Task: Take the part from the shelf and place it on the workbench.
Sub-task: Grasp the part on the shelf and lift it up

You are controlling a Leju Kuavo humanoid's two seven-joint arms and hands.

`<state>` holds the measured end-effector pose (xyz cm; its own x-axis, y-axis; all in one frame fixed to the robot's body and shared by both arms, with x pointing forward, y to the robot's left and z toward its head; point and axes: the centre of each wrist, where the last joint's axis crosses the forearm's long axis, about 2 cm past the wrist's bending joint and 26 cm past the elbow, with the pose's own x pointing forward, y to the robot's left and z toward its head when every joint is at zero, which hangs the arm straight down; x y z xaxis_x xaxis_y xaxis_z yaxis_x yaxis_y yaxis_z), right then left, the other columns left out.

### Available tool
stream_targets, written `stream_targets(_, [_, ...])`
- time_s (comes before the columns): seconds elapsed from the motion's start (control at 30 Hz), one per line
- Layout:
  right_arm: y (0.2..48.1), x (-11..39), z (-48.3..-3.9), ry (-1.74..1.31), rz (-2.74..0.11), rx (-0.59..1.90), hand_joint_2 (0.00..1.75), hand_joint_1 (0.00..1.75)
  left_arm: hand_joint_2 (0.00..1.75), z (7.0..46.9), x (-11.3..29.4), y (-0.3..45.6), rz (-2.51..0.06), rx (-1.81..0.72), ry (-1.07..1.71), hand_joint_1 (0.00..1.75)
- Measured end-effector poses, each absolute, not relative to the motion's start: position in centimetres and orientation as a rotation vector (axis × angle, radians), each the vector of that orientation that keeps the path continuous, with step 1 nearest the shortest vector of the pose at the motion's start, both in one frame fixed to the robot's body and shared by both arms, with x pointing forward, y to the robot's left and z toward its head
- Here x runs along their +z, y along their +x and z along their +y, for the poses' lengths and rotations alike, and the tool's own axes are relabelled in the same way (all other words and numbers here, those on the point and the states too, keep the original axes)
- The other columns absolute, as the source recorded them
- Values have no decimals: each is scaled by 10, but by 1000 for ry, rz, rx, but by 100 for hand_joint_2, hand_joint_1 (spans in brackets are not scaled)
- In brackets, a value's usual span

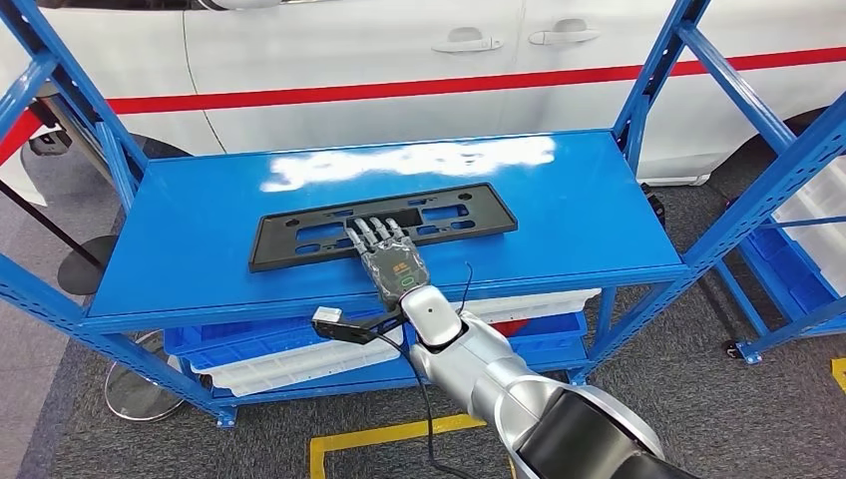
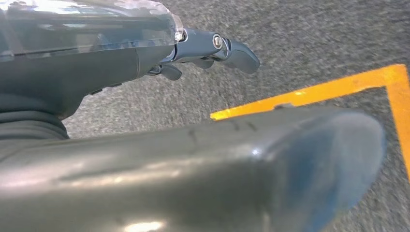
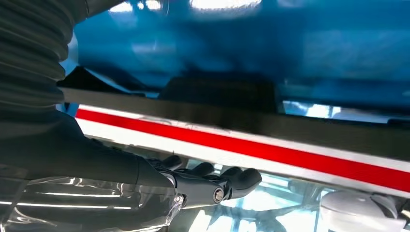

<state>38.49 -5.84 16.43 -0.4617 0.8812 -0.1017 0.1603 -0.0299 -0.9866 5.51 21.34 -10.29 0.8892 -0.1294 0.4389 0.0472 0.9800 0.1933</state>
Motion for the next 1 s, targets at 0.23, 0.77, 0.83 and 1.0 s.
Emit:
stream_targets(0.23, [376,155,-54,-1024,-1639,1525,175,0,0,214,-103,55,-425,-75,233,0])
stream_targets(0.77, [378,175,-37,-979,-1735,1459,175,0,0,215,-103,53,-399,-66,274,0])
stream_targets(0.83, [378,177,-37,-984,-1745,1458,175,0,0,215,-103,53,-401,-66,273,0])
stream_targets(1.0, [383,191,-33,-998,-1812,1403,175,0,0,215,-103,53,-435,-76,244,0])
